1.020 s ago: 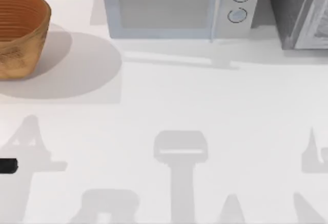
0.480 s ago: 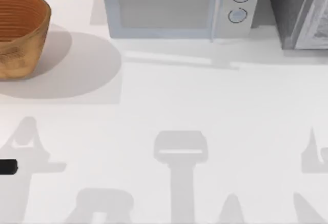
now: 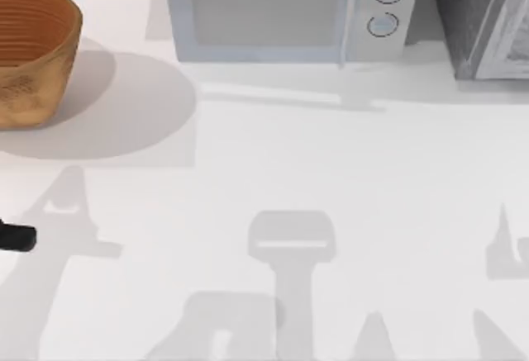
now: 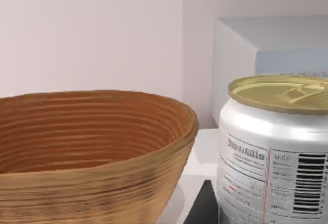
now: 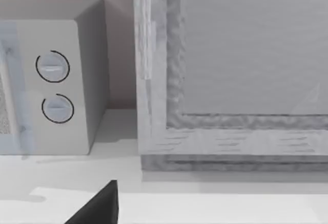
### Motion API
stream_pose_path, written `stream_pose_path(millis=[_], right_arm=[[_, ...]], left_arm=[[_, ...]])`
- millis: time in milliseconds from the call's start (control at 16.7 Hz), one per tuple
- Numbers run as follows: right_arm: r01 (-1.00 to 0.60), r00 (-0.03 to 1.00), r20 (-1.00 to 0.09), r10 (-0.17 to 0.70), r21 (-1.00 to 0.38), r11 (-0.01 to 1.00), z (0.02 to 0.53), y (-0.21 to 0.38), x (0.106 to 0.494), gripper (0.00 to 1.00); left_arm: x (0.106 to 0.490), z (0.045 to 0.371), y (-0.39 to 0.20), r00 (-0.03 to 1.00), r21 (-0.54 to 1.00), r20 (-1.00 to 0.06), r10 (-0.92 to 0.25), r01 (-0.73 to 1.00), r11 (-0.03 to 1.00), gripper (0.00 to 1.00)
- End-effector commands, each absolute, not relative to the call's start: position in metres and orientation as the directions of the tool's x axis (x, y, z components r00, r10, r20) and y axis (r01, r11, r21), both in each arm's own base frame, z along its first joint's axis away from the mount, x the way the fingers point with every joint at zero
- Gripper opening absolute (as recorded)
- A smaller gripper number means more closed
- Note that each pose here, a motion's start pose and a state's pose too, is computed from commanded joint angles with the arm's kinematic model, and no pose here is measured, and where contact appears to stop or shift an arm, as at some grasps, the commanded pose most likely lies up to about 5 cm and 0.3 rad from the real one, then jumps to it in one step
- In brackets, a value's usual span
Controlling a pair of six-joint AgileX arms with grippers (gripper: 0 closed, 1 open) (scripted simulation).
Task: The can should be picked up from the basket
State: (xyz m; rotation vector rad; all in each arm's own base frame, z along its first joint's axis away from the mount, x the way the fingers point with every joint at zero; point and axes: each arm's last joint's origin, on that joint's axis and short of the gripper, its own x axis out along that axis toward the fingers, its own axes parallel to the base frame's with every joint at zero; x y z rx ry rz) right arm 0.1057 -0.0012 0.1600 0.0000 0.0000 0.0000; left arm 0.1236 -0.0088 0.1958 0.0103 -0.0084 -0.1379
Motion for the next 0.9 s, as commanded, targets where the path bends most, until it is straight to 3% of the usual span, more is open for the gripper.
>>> stream_pose_path(millis=[360, 900], right_arm=[[0.000, 1.000, 0.000, 0.000, 0.000, 1.000, 0.160, -0.001, 0.106, 1.00], [0.000, 1.000, 0.000, 0.000, 0.000, 1.000, 0.160, -0.001, 0.106, 1.00]], left_arm=[[0.172, 0.223, -0.022, 0.950, 0.009, -0.022, -0.312, 0.312, 0.950, 0.00], [0.246, 0.228, -0.051, 0.835, 0.001, 0.002, -0.550, 0.550, 0.835, 0.00]])
